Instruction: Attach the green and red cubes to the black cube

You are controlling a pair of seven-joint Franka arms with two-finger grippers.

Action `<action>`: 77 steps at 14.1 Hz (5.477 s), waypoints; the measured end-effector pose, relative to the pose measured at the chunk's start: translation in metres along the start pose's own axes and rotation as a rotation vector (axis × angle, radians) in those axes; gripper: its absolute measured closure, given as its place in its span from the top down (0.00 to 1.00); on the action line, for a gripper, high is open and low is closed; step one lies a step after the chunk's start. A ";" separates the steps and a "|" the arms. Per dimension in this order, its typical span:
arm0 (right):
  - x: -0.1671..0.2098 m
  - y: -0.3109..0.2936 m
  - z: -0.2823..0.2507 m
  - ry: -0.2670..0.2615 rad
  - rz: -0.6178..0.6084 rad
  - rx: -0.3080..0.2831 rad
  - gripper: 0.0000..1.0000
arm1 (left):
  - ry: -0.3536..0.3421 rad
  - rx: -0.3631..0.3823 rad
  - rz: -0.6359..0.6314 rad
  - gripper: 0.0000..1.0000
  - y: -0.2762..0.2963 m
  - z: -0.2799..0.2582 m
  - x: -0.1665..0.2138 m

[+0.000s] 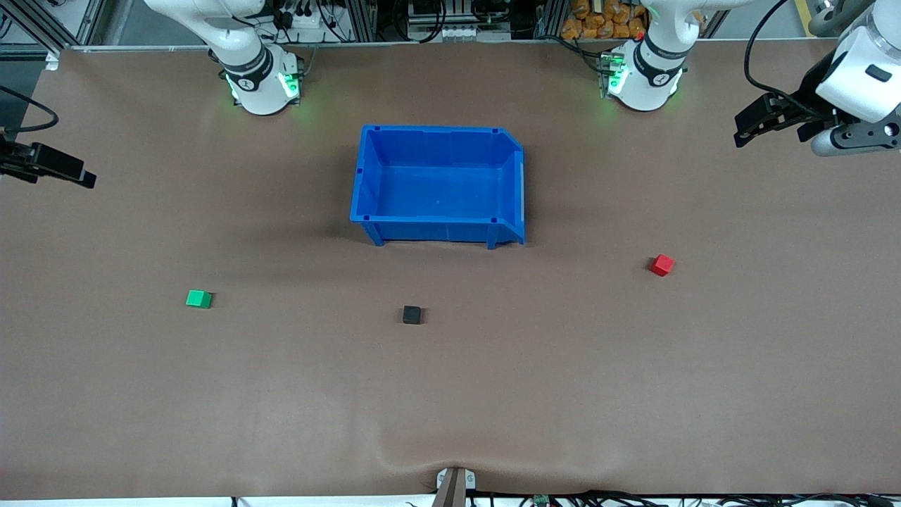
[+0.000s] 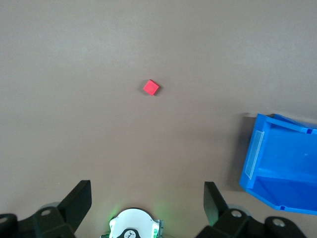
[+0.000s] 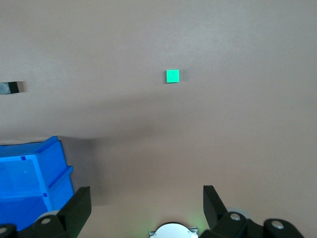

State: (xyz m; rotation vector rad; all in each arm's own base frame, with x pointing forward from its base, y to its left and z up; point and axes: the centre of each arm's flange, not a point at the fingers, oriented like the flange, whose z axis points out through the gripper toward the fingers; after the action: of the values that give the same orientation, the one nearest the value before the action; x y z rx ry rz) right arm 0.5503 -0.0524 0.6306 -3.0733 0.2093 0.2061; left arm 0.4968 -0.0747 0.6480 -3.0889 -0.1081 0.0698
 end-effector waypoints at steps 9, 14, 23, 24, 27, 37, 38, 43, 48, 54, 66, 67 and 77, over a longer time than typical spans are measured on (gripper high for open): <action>0.000 0.001 -0.001 0.009 0.002 -0.002 1.00 | -0.009 -0.001 0.038 1.00 -0.006 0.004 0.005; 0.016 0.008 0.024 -0.040 0.017 -0.008 1.00 | -0.036 0.002 0.059 1.00 0.006 0.018 0.013; 0.056 0.033 0.083 -0.141 0.080 -0.005 1.00 | -0.068 0.006 0.080 1.00 0.017 0.035 0.019; 0.061 0.041 0.089 -0.145 0.092 0.000 1.00 | -0.068 0.005 0.079 1.00 0.017 0.036 0.020; 0.070 0.047 0.097 -0.155 0.093 0.030 1.00 | -0.067 0.001 0.073 1.00 0.015 0.044 0.029; 0.110 0.073 0.184 -0.178 0.026 0.078 1.00 | -0.115 0.010 -0.083 1.00 0.016 0.078 0.050; 0.113 0.072 0.198 -0.163 0.023 0.071 1.00 | -0.125 0.013 -0.110 1.00 0.011 0.083 0.051; 0.113 0.064 0.236 -0.123 0.010 0.057 1.00 | -0.157 0.025 -0.268 1.00 -0.012 0.157 0.058; 0.098 0.064 0.274 -0.119 0.016 0.052 1.00 | -0.095 -0.002 -0.443 1.00 -0.055 0.231 0.065; 0.096 0.068 0.301 -0.065 -0.003 0.043 1.00 | -0.176 -0.047 -0.687 1.00 -0.094 0.314 0.072; 0.105 0.053 0.360 0.055 -0.028 0.010 1.00 | -0.259 -0.064 -0.908 0.98 -0.056 0.418 0.084; 0.104 0.045 0.368 0.063 -0.039 0.006 1.00 | -0.259 -0.066 -0.910 1.00 -0.056 0.423 0.085; 0.113 0.047 0.428 0.041 -0.157 -0.034 1.00 | -0.259 -0.078 -0.917 0.87 -0.054 0.455 0.087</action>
State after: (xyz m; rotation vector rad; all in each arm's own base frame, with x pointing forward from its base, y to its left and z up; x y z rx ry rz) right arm 0.5997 -0.0871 0.1892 -3.1101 -0.0340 0.1408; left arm 0.5584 0.0072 0.1930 -2.7487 -1.5033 0.4171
